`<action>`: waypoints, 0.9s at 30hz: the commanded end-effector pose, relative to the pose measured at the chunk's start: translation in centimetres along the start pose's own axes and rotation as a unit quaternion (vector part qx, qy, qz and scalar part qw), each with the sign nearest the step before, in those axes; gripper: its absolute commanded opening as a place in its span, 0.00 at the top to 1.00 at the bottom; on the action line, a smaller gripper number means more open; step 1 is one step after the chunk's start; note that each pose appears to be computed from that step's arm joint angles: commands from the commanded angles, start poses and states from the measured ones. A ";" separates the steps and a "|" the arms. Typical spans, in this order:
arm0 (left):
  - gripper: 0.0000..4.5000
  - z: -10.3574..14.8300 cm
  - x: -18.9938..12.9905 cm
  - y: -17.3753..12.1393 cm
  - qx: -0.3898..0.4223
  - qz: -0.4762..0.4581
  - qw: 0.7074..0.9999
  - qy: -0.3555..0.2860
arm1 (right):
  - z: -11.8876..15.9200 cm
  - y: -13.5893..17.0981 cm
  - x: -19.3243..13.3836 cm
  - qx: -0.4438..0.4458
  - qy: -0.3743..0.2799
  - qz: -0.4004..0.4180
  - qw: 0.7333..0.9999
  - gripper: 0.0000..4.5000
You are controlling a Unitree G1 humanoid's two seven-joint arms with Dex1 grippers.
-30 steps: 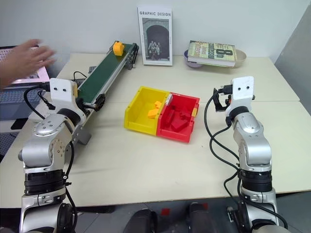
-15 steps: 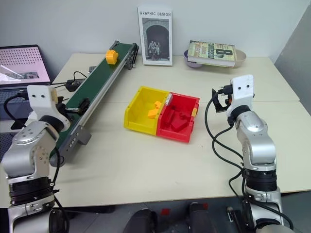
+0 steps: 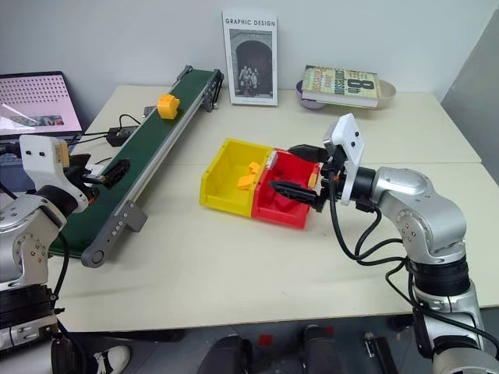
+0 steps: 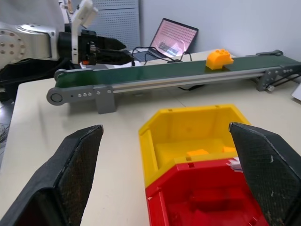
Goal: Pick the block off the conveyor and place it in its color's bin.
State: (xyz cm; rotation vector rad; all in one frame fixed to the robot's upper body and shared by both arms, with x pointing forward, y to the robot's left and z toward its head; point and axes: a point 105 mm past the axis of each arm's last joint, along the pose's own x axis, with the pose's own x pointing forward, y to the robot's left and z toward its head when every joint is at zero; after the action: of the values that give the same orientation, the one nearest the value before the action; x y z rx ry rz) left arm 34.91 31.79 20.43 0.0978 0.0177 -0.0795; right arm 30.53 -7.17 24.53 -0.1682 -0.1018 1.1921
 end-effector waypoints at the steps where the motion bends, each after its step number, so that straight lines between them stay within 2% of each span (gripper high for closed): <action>1: 0.01 2.1 0.0 0.3 0.020 0.004 0.999 -0.040 | 2.0 1.0 0.3 -0.024 -0.027 0.026 0.999 0.00; 18: 0.01 1.7 1.5 0.0 0.012 0.001 0.999 -0.038 | 2.5 1.8 0.2 -0.031 -0.034 0.021 0.999 0.00; 27: 0.01 0.5 1.9 0.6 0.015 0.014 1.000 -0.016 | 2.6 2.5 0.2 -0.025 -0.029 0.038 0.999 0.00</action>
State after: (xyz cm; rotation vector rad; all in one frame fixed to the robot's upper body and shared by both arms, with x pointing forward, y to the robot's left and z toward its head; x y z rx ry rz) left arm 36.72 32.08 19.66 0.1009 0.0234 -0.0583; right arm 28.74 -5.90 25.61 -0.1633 -0.1305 1.2570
